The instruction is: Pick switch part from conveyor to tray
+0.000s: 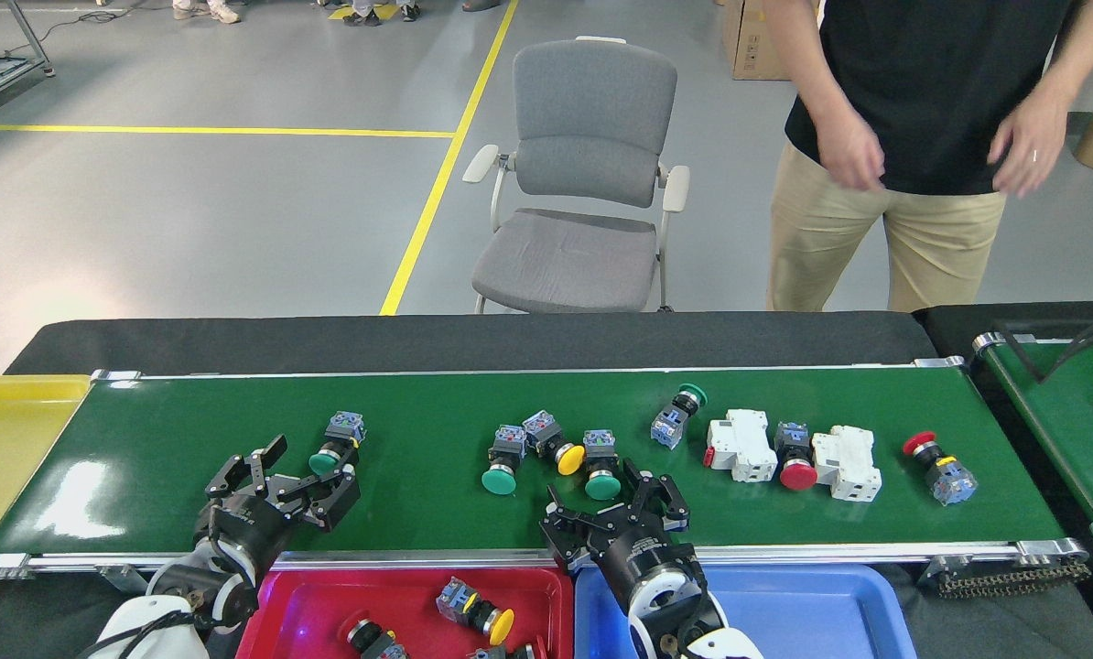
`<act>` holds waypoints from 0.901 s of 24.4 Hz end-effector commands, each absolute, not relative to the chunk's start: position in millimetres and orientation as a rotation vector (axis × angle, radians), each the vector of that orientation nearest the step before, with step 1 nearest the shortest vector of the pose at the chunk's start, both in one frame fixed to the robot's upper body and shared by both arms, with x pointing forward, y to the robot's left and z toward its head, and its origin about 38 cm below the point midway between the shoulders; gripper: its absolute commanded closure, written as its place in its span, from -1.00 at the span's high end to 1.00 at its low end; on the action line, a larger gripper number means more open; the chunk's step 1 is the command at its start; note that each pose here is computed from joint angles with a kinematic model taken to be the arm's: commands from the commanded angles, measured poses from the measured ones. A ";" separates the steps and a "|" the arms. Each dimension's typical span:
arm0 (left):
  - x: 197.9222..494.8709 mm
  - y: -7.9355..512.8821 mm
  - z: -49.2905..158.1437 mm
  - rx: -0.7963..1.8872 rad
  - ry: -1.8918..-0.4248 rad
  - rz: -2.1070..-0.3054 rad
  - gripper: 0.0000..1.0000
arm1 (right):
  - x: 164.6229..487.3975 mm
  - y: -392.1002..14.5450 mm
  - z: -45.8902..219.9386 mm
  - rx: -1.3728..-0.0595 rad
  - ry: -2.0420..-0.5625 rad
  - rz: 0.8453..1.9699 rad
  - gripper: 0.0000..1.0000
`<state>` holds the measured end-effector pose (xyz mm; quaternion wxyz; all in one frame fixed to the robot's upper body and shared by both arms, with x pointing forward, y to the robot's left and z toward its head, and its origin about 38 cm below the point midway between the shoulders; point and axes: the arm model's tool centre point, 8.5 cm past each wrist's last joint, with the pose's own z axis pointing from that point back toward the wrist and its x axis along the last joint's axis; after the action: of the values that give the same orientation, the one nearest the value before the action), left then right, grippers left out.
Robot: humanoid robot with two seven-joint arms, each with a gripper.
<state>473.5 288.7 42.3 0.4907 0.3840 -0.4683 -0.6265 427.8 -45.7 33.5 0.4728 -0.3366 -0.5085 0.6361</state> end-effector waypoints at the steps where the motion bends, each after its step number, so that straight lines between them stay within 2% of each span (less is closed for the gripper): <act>1: 487.5 291.6 51.4 0.949 -1.133 -1.506 0.63 | 439.8 -44.3 41.8 -0.844 -1.254 1.531 0.69; 2: 489.4 292.3 52.3 0.952 -1.130 -1.508 0.51 | 441.5 -44.6 42.2 -0.850 -1.253 1.533 0.55; 4: 490.2 285.0 50.2 0.955 -1.122 -1.551 0.06 | 442.6 -43.8 42.2 -0.852 -1.257 1.547 -0.15; 5: 489.9 281.4 48.3 0.950 -1.120 -1.567 -0.05 | 441.5 -41.0 42.2 -0.853 -1.260 1.557 -0.47; 6: 489.6 279.4 47.5 0.947 -1.120 -1.575 -0.06 | 439.9 -38.2 41.6 -0.852 -1.264 1.571 -0.64; 8: 488.4 278.7 45.2 0.944 -1.116 -1.578 -0.05 | 438.9 -35.8 42.0 -0.850 -1.271 1.577 -0.79; 11: 486.2 279.3 40.9 0.936 -1.107 -1.581 -0.02 | 436.9 -32.8 45.8 -0.851 -1.307 1.579 -0.87; 12: 485.1 279.3 39.4 0.932 -1.106 -1.583 -0.08 | 436.4 -32.5 48.6 -0.863 -1.326 1.569 -0.88; 14: 479.3 277.9 34.8 0.916 -1.122 -1.590 -0.65 | 423.3 -25.2 53.8 -0.853 -1.390 1.568 -0.88; 16: 474.2 273.6 30.8 0.880 -1.153 -1.606 -0.82 | 403.7 -17.2 60.1 -0.823 -1.467 1.578 -0.87; 18: 469.9 261.2 43.6 0.892 -1.228 -1.627 -0.86 | 371.6 -14.3 62.7 -0.776 -1.557 1.611 -0.86; 21: 431.6 241.6 62.1 0.889 -1.383 -1.725 -0.79 | 325.5 -10.2 59.3 -0.722 -1.633 1.686 -0.78; 22: 409.4 240.6 69.7 0.879 -1.444 -1.799 -0.70 | 310.3 -2.8 57.3 -0.701 -1.650 1.709 -0.42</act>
<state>416.2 240.9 49.6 0.3760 0.3397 -0.5345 -0.6764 316.8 -12.3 44.2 0.3526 -0.2733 -0.6086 0.6562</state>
